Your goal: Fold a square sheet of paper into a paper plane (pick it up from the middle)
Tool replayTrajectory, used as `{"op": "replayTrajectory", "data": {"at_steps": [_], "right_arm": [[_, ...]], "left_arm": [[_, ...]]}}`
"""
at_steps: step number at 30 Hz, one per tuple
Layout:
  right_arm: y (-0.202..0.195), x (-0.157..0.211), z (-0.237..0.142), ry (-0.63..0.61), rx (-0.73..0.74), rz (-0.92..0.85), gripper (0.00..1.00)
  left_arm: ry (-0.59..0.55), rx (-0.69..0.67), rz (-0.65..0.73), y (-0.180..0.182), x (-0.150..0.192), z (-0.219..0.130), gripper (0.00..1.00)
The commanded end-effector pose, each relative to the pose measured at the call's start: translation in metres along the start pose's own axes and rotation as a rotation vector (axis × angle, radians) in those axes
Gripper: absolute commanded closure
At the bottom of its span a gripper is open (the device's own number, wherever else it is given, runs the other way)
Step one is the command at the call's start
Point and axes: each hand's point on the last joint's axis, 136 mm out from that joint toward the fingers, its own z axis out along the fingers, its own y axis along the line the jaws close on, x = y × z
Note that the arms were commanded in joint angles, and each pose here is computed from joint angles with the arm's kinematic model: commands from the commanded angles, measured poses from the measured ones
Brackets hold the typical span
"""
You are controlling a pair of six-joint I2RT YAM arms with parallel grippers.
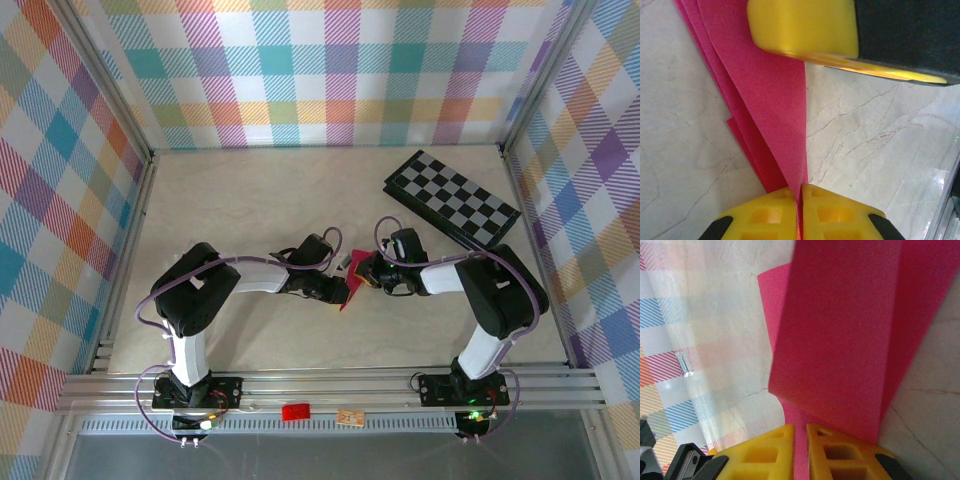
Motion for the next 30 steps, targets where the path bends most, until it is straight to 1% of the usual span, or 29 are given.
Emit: {"op": "replayTrajectory", "data": {"at_steps": [1, 3, 6, 8, 12, 15, 17, 21, 30], "right_arm": [[-0.011, 0.001, 0.004, 0.023, 0.048, 0.007, 0.84], [-0.017, 0.004, 0.005, 0.038, 0.074, 0.017, 0.84], [-0.024, 0.007, 0.006, 0.056, 0.109, 0.026, 0.84], [-0.027, 0.008, 0.005, 0.061, 0.127, 0.030, 0.84], [-0.027, 0.009, 0.004, 0.067, 0.131, 0.028, 0.84], [-0.026, 0.009, 0.005, 0.070, 0.127, 0.029, 0.84], [-0.025, 0.009, 0.004, 0.069, 0.123, 0.029, 0.84], [-0.024, 0.009, 0.004, 0.068, 0.120, 0.027, 0.84], [-0.023, 0.009, 0.004, 0.069, 0.113, 0.027, 0.84]], "left_arm": [[0.187, -0.085, -0.085, 0.032, 0.062, 0.024, 0.88], [0.178, -0.079, -0.085, 0.029, 0.058, 0.021, 0.87], [0.132, -0.056, -0.085, 0.016, 0.043, 0.012, 0.84], [0.089, -0.040, -0.090, 0.006, 0.030, 0.003, 0.76], [-0.007, 0.003, -0.168, -0.002, 0.002, -0.016, 0.62], [-0.060, 0.071, -0.229, -0.008, -0.013, -0.028, 0.56], [-0.068, 0.104, -0.245, -0.013, -0.018, -0.032, 0.55], [-0.074, 0.094, -0.264, -0.010, -0.021, -0.034, 0.56], [-0.062, 0.147, -0.286, -0.015, -0.024, -0.029, 0.64]]}}
